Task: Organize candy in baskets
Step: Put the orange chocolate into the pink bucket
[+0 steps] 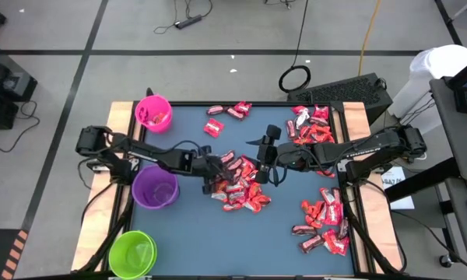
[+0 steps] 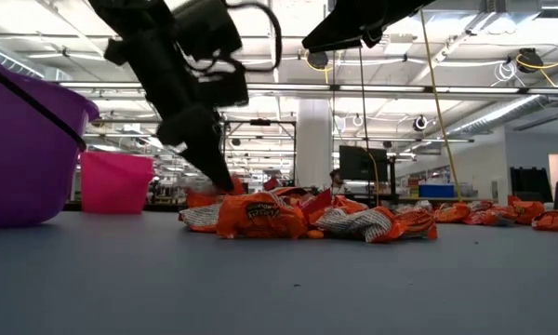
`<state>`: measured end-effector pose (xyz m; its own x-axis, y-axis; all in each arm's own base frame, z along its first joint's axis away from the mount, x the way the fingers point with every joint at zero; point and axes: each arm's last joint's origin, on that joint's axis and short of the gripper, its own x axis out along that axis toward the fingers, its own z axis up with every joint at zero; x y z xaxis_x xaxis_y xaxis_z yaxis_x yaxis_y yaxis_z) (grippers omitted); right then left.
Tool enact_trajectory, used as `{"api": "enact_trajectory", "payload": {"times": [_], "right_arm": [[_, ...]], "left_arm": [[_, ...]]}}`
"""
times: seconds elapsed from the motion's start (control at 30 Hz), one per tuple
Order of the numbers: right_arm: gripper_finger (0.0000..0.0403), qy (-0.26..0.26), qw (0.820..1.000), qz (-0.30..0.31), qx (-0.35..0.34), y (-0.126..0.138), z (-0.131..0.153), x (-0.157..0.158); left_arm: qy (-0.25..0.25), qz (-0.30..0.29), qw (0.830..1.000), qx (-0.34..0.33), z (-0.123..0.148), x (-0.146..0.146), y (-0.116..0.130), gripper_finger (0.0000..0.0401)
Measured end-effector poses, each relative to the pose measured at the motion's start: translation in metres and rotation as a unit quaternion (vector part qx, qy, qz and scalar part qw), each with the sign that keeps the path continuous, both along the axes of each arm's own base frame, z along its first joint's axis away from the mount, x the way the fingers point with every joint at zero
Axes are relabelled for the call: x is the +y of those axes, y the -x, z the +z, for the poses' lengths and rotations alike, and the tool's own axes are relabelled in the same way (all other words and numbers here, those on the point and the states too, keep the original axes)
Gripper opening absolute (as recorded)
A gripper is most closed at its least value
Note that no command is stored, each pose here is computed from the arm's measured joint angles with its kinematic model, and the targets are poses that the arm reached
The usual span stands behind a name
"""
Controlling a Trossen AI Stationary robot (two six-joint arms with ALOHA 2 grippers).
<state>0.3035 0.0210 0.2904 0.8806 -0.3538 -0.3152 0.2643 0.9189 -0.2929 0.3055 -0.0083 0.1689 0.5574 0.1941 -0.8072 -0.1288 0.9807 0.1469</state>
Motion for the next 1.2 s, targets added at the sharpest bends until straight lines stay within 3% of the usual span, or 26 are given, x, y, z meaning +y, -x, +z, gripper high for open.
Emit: {"api": "enact_trajectory", "payload": {"times": [0.23, 0.53, 0.87, 1.07, 1.2], "right_arm": [[0.021, 0.0, 1.0, 0.0, 0.0, 0.0, 0.0, 0.0], [0.021, -0.004, 1.0, -0.001, -0.001, 0.0, 0.0, 0.0], [0.021, -0.005, 1.0, -0.002, -0.002, 0.0, 0.0, 0.0], [0.021, -0.003, 1.0, -0.001, -0.002, 0.0, 0.0, 0.0], [0.021, -0.003, 1.0, -0.001, -0.001, 0.0, 0.0, 0.0]], "left_arm": [[-0.019, 0.008, 0.999, -0.036, 0.039, -0.001, 0.02, 0.0014], [-0.041, 0.023, 0.993, -0.109, 0.098, 0.012, 0.065, 0.0015], [-0.105, 0.114, 0.982, -0.105, 0.126, 0.045, 0.116, 0.0015], [-0.168, 0.232, 0.956, -0.069, 0.129, 0.073, 0.14, 0.0015], [-0.177, 0.296, 0.938, -0.034, 0.126, 0.092, 0.152, 0.0015]]}}
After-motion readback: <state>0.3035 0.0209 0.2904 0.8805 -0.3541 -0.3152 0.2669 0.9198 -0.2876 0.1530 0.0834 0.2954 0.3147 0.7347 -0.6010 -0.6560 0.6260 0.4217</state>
